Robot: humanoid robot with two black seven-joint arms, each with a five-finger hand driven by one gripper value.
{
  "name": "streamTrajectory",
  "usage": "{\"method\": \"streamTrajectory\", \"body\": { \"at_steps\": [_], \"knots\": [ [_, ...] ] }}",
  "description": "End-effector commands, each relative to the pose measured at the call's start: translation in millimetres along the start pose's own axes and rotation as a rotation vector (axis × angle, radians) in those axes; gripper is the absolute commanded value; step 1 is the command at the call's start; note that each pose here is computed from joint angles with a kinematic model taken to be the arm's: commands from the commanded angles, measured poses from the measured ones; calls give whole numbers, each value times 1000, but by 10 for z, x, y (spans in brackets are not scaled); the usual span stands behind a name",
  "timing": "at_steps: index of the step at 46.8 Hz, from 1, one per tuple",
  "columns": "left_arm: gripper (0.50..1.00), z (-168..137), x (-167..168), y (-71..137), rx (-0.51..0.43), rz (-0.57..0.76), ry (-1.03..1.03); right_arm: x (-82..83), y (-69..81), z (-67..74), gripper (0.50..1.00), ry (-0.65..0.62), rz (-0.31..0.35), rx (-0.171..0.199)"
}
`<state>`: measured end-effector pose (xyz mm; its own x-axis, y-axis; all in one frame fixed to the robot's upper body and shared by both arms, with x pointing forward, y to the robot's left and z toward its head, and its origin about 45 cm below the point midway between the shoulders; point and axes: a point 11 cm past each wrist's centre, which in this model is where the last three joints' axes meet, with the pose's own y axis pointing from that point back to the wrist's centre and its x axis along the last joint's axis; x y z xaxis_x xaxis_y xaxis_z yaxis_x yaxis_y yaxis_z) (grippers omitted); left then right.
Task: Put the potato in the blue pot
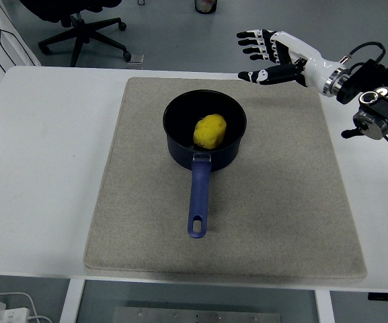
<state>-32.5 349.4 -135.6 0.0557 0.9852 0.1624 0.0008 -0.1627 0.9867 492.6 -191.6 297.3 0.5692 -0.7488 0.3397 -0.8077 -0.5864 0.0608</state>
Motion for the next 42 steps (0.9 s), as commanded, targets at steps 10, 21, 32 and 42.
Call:
{"method": "streamTrajectory", "body": {
  "at_steps": [10, 21, 32, 42],
  "knots": [
    [996, 0, 0, 0, 0, 0, -1, 112, 154, 264, 930, -275, 104, -15],
    [996, 0, 0, 0, 0, 0, 1, 233, 279, 542, 928, -434, 112, -134],
    [996, 0, 0, 0, 0, 0, -1, 345, 355, 655, 928, -556, 152, -148],
    [996, 0, 0, 0, 0, 0, -1, 448, 470, 830, 930, -699, 247, -138]
  ]
}}
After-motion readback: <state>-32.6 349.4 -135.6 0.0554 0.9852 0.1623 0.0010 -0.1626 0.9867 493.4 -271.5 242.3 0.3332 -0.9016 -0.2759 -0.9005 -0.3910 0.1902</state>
